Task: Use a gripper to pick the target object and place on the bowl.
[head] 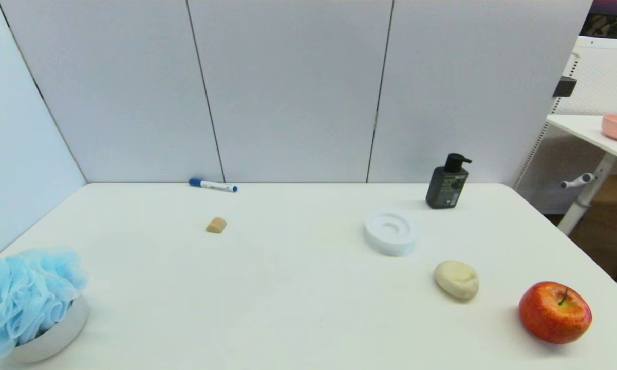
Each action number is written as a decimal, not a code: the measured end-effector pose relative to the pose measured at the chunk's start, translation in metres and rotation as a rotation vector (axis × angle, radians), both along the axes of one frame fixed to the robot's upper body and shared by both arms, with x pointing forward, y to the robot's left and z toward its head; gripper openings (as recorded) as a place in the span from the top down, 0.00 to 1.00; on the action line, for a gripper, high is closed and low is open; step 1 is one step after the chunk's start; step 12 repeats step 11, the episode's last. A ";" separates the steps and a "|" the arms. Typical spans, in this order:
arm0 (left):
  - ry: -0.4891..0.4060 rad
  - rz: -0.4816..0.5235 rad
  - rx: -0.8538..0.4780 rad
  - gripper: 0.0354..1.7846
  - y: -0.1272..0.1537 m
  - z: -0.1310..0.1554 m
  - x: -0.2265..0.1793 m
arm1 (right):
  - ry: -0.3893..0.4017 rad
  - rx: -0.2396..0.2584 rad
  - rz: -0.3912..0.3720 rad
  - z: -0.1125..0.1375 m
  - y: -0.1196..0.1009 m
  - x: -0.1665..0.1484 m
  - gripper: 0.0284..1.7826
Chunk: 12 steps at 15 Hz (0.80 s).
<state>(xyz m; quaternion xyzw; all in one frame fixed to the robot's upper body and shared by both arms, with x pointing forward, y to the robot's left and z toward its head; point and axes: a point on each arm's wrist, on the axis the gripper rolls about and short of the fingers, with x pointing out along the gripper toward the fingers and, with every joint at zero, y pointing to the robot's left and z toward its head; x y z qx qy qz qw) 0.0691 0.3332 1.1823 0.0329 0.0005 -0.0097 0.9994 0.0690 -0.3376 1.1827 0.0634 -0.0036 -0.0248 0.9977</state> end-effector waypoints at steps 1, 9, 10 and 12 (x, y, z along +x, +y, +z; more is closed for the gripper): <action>0.000 0.000 0.000 0.04 0.000 0.000 0.000 | 0.000 0.000 0.001 0.000 0.000 0.000 0.04; 0.000 0.000 0.000 0.04 0.000 0.000 0.000 | 0.001 0.000 -0.002 0.000 0.000 0.000 0.04; 0.000 0.000 0.000 0.04 0.000 0.000 0.000 | 0.000 0.000 -0.001 0.000 0.000 0.000 0.04; 0.000 0.000 0.000 0.04 0.000 0.000 0.000 | 0.000 0.000 -0.001 0.000 0.000 0.000 0.04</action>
